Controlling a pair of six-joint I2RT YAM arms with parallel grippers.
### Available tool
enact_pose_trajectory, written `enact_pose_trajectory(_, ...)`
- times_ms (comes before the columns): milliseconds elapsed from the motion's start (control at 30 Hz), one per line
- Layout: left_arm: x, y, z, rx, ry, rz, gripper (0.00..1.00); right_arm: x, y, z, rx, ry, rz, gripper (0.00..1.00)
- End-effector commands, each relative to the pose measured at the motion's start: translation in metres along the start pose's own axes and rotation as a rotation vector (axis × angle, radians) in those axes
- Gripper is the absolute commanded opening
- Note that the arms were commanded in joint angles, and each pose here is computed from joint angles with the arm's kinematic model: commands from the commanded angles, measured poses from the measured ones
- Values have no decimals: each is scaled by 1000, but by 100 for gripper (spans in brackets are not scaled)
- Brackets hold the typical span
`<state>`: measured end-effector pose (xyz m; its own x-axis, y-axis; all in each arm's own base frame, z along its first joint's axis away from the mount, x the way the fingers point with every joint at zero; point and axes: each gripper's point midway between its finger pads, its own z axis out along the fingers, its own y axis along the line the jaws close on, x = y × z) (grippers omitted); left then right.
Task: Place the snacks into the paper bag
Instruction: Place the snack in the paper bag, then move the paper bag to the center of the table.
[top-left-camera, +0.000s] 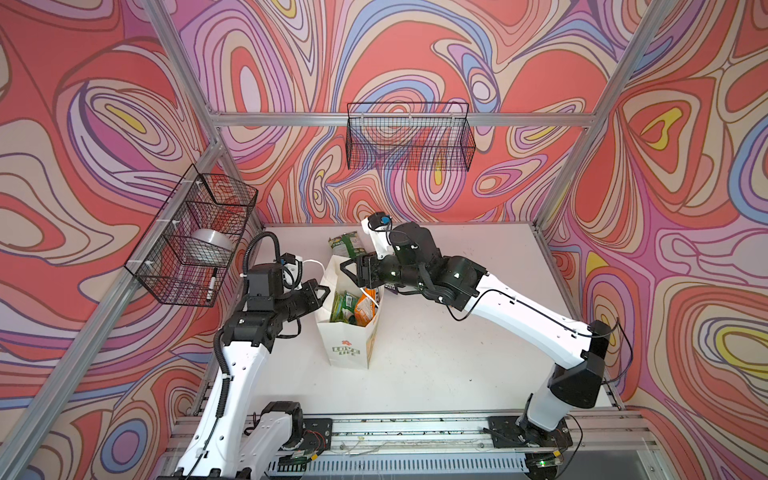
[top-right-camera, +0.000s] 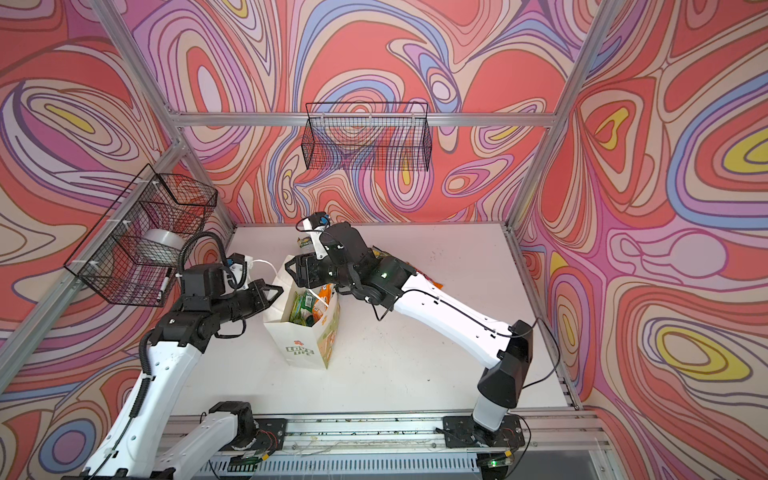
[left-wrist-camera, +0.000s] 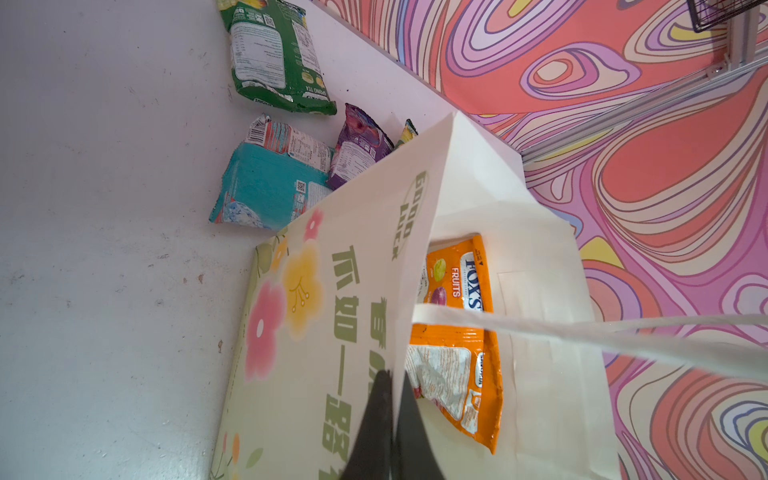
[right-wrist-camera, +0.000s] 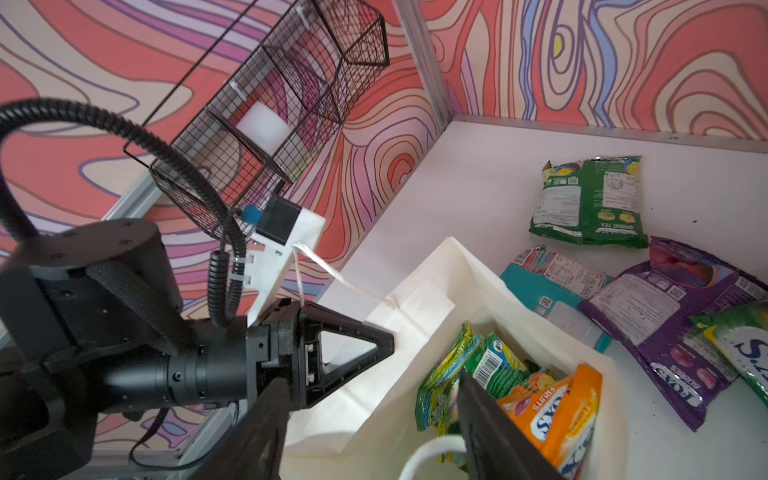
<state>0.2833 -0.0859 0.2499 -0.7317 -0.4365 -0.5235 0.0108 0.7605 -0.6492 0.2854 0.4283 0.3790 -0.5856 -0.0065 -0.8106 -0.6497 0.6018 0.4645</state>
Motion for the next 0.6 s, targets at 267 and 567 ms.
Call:
enact_pose_trajectory(267,-5,10,-2,-59,-23,0,0,-42,-43,-89,319,-206,-120,85)
enact_pose_trajectory(567,-12,45,-11,-269,-94,-123,0,-2,-157,-102,518,-119,32,92)
